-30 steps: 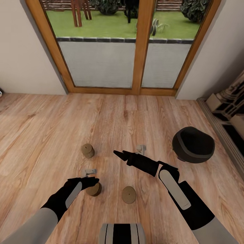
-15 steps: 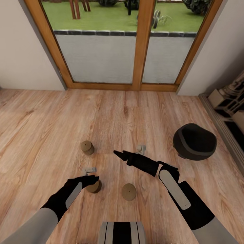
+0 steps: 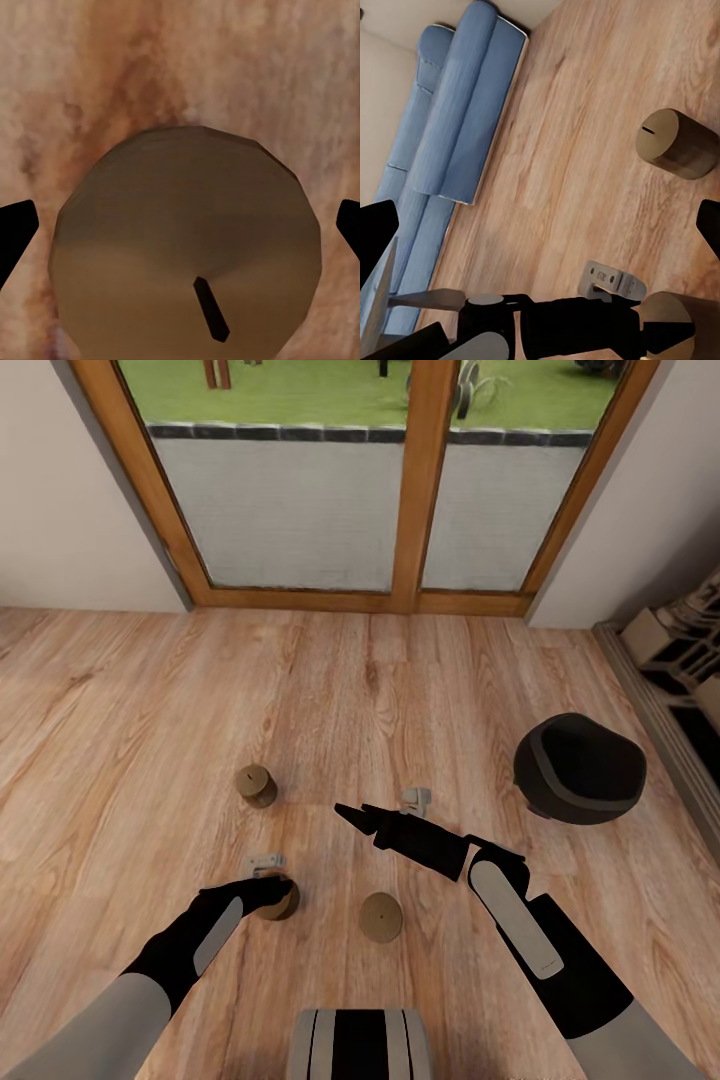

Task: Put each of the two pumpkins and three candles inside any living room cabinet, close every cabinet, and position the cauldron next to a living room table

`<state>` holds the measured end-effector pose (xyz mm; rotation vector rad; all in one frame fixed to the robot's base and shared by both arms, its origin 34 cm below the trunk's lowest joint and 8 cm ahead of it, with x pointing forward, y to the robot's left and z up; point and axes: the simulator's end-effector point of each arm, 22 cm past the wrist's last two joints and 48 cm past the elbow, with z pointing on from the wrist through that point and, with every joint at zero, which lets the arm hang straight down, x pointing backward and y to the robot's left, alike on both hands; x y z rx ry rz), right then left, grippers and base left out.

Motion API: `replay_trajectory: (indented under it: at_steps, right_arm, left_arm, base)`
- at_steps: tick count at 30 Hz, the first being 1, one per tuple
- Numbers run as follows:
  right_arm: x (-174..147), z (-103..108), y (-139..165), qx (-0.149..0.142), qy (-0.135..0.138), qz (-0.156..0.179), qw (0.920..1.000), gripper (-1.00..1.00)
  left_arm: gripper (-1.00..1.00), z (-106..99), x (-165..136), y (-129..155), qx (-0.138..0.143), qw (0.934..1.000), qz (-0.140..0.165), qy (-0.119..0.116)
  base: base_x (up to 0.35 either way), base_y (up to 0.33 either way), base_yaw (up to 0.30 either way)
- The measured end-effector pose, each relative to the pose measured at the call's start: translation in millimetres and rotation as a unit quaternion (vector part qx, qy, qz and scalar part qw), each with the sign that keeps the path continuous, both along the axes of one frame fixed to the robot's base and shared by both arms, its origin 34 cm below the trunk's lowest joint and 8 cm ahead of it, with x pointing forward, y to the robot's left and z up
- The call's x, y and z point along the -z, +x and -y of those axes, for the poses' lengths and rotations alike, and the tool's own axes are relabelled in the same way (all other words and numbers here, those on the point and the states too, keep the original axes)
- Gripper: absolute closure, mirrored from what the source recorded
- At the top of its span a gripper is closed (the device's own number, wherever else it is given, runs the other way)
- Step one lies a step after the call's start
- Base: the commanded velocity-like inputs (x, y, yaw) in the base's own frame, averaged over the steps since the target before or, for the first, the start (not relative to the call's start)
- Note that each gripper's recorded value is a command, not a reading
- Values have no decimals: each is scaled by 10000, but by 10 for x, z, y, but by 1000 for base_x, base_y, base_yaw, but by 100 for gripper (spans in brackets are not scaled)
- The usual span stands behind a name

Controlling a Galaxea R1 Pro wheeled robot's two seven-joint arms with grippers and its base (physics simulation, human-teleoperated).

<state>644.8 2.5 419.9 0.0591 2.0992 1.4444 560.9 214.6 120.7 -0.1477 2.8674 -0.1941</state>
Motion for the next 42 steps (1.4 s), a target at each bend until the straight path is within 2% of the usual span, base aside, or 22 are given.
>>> replay_trajectory:
  at_steps: [42]
  right_arm:
    - [66, -1, -9, -1, 3, -54, 10000, -100]
  left_arm:
    - [-100, 7, 62, -49, 8, 10000, -63, -3]
  base:
    - [0, 0, 0]
